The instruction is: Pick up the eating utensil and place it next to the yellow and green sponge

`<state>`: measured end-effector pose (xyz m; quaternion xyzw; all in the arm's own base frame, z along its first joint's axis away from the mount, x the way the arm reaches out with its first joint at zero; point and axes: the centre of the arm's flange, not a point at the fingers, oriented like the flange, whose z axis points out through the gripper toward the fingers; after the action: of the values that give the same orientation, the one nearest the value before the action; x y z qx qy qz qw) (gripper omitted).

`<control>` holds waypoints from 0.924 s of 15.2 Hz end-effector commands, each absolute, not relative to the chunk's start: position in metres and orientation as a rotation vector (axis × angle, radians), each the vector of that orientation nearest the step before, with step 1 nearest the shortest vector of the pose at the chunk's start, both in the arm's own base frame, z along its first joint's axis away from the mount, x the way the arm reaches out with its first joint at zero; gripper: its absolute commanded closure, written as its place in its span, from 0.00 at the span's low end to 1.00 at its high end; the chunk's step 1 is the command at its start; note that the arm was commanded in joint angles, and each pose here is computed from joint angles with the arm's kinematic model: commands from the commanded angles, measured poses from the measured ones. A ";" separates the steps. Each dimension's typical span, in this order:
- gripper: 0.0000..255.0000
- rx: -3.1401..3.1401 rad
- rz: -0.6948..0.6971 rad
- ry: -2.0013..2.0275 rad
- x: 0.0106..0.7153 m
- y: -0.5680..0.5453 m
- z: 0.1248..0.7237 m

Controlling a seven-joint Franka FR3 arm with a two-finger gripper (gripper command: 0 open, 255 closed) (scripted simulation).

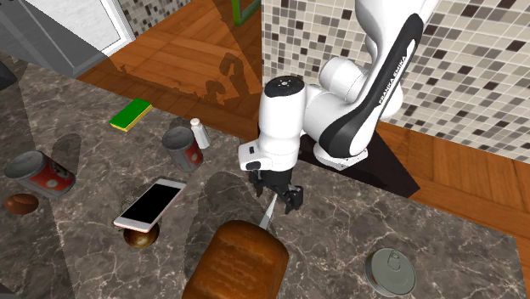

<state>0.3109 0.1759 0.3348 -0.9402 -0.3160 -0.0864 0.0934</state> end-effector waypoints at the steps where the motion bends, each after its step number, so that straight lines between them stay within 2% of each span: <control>1: 0.00 -2.790 -0.257 -0.938 0.310 0.176 0.333; 6: 0.00 -2.790 -0.257 -0.938 0.310 0.176 0.333; 7: 1.00 -2.790 -0.257 -0.938 0.310 0.176 0.333; 14: 1.00 -2.790 -0.257 -0.938 0.310 0.176 0.333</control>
<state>0.3104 0.1764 0.3331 -0.9402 -0.3160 -0.0866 0.0934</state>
